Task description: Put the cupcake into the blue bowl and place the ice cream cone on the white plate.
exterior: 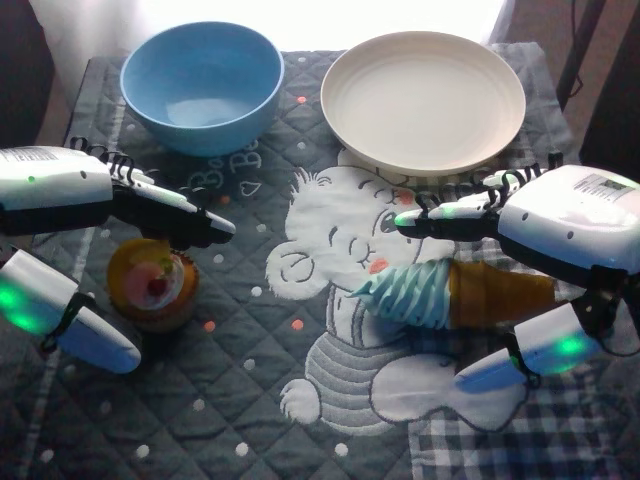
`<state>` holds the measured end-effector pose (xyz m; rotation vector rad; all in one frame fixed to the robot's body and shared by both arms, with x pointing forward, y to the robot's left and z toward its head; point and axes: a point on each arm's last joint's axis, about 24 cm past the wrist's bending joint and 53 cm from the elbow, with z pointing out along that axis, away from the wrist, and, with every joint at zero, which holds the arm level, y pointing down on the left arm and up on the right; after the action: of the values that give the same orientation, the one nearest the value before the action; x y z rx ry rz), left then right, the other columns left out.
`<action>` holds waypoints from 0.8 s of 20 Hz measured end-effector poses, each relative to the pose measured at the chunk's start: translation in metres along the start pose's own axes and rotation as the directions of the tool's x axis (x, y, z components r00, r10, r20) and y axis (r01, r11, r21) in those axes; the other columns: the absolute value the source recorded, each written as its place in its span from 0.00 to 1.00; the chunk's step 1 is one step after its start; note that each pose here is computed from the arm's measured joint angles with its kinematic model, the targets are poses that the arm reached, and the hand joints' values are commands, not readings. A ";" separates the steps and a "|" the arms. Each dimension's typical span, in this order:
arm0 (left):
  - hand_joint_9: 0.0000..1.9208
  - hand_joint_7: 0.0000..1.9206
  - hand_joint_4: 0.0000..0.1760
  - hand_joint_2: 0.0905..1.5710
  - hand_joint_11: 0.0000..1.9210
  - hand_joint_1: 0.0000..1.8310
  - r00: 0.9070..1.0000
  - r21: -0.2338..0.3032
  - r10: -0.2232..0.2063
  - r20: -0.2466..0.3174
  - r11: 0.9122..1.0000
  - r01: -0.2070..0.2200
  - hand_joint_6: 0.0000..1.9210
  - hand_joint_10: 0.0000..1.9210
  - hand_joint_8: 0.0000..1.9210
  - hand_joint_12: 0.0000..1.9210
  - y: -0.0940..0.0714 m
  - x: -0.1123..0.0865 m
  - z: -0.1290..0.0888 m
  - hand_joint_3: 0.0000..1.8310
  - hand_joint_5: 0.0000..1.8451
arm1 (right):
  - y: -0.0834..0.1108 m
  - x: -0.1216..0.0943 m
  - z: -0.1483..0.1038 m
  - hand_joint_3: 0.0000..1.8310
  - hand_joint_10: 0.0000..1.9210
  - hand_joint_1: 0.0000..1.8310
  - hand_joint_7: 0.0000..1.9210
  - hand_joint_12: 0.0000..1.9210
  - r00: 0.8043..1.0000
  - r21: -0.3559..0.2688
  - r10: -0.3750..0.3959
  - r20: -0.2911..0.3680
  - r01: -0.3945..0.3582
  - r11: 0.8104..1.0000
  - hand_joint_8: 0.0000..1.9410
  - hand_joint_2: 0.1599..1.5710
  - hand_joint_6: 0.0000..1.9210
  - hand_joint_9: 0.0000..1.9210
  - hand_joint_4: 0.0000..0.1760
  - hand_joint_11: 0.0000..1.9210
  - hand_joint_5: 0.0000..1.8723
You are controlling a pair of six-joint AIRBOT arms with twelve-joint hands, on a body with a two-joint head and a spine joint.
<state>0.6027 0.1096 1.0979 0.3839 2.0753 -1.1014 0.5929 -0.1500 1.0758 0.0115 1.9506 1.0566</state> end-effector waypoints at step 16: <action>0.52 0.59 0.00 0.65 0.41 0.76 1.000 0.000 -0.010 -0.002 1.000 0.010 0.45 0.56 0.31 0.54 0.001 0.002 0.001 0.00 0.57 | -0.006 -0.004 0.008 0.00 0.30 0.70 0.66 0.67 0.999 -0.007 0.023 0.029 -0.023 1.000 0.34 0.62 0.39 0.64 0.00 0.50 0.56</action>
<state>0.6024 0.1096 1.0958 0.3753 2.0815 -1.1071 0.6028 -0.1498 1.0726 0.0455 1.9247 1.0717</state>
